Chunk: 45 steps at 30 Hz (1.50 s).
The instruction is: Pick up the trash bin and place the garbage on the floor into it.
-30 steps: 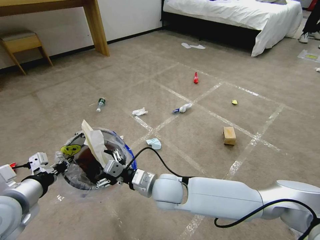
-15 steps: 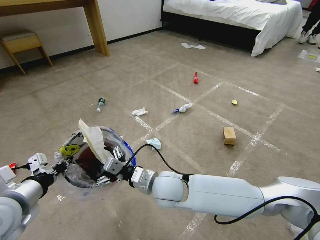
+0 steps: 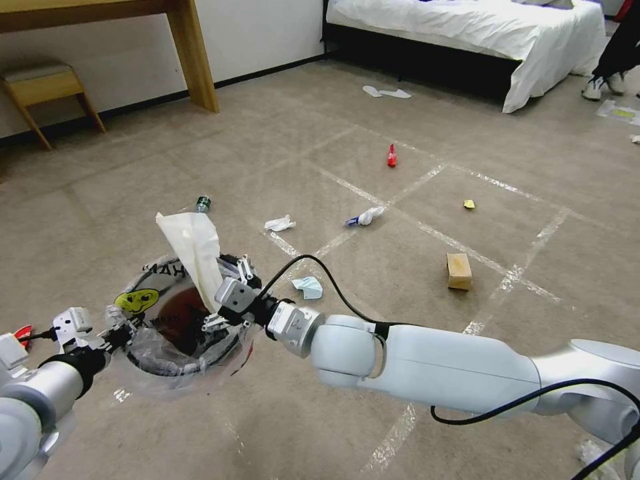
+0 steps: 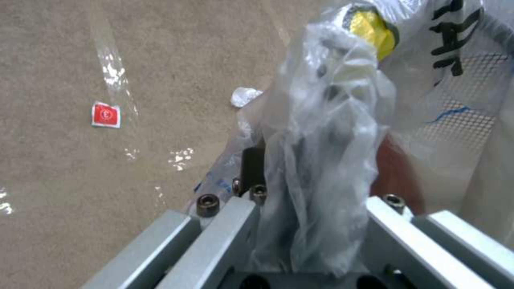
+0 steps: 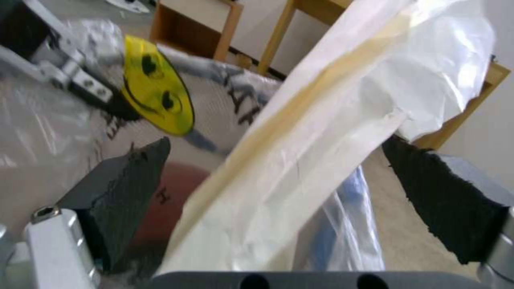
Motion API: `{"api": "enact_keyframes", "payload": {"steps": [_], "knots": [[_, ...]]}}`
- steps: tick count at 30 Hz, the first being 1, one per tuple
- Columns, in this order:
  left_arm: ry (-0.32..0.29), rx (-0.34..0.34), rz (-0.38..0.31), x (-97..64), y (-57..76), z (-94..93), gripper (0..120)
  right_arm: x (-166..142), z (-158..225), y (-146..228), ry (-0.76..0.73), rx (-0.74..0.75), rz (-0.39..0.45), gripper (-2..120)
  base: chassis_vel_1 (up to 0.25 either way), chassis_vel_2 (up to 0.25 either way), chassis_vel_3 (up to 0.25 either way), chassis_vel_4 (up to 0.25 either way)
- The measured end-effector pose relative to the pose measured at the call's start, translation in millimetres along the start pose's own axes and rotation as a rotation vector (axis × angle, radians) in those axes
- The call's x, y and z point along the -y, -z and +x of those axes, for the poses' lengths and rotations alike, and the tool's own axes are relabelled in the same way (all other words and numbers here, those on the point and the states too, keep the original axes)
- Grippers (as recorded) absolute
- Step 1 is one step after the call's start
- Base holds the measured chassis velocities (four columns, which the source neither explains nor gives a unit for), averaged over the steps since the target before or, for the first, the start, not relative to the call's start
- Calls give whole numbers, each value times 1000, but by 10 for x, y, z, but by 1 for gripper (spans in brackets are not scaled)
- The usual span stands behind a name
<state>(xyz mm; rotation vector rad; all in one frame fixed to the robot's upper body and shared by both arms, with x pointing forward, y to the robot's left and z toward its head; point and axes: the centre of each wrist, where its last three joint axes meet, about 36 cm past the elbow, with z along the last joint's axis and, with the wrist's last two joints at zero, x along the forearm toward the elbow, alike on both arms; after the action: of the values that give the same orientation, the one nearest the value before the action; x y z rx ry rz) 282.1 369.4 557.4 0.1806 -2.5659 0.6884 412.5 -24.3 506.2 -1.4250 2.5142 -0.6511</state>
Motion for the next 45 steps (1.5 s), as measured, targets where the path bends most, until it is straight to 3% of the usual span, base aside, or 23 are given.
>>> {"api": "enact_keyframes", "payload": {"steps": [20, 35, 40, 44, 45], "knots": [[2, 22, 6, 25, 22, 76, 1, -486, 105, -156, 154, -70, -6, 100, 0, 0, 0, 0], [10, 15, 6, 29, -26, 95, 1, -427, 75, -3, 132, 0, -21, 100, 0, 0, 0, 0], [15, 16, 5, 16, -28, 87, 1, -143, 38, 221, 57, 114, -103, 100, 0, 0, 0, 0], [23, 14, -1, 6, -36, 97, 1, 200, 65, 433, 16, 261, -259, 100, 0, 0, 0, 0], [23, 14, -1, 6, -36, 97, 1, 200, 65, 433, 16, 261, -259, 100, 0, 0, 0, 0]]}}
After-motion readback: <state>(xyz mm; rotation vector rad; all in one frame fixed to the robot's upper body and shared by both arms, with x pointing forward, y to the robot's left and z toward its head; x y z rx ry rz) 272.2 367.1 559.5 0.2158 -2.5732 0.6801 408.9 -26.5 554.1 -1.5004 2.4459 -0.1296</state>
